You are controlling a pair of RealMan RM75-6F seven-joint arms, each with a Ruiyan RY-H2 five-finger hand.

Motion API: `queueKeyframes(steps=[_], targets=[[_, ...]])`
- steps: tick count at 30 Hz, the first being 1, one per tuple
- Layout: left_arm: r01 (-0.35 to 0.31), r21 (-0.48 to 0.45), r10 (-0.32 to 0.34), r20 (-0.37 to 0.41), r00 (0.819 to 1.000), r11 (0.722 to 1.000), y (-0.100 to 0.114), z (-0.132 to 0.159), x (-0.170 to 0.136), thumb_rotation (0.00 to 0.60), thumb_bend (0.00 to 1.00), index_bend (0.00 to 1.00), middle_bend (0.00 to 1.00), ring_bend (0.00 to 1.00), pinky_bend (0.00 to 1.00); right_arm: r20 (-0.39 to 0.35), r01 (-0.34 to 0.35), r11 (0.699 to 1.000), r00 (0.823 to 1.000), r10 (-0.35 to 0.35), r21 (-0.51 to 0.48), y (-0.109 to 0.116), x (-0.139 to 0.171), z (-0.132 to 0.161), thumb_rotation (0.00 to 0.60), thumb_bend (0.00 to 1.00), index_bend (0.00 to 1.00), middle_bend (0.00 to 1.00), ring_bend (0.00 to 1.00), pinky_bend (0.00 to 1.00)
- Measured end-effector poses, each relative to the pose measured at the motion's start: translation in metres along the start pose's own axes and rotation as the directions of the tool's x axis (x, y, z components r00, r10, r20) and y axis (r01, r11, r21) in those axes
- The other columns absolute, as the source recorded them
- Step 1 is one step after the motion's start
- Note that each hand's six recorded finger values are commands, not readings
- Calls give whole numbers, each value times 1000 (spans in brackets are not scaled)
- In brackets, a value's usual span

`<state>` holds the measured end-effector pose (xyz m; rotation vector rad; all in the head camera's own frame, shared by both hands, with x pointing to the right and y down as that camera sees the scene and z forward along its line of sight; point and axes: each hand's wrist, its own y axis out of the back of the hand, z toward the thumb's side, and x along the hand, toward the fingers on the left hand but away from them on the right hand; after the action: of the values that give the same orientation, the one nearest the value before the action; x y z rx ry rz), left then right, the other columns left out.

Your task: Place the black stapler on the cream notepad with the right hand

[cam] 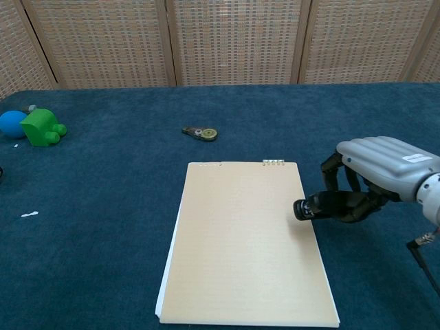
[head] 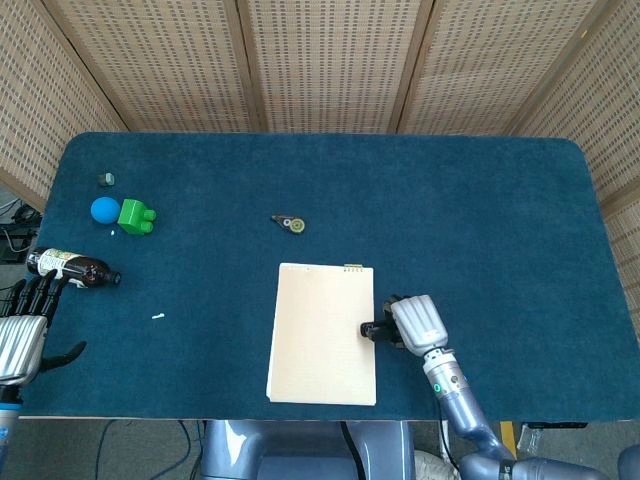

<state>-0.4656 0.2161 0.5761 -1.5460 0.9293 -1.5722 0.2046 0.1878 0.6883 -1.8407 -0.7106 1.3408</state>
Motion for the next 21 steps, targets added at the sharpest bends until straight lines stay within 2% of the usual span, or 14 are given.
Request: queueKeyframes(steps=[17, 21], targets=[[24, -43, -26, -52, 998, 999, 4, -20, 7, 600, 227, 0, 0, 0, 0, -137, -30, 1000, 990, 31, 5, -8, -25, 120, 600, 455, 791, 582, 616, 739], [23, -51, -26, -58, 998, 998, 5, -22, 7, 600, 226, 0, 0, 0, 0, -150, -35, 999, 988, 34, -7, -9, -24, 134, 600, 421, 770, 556, 599, 712]])
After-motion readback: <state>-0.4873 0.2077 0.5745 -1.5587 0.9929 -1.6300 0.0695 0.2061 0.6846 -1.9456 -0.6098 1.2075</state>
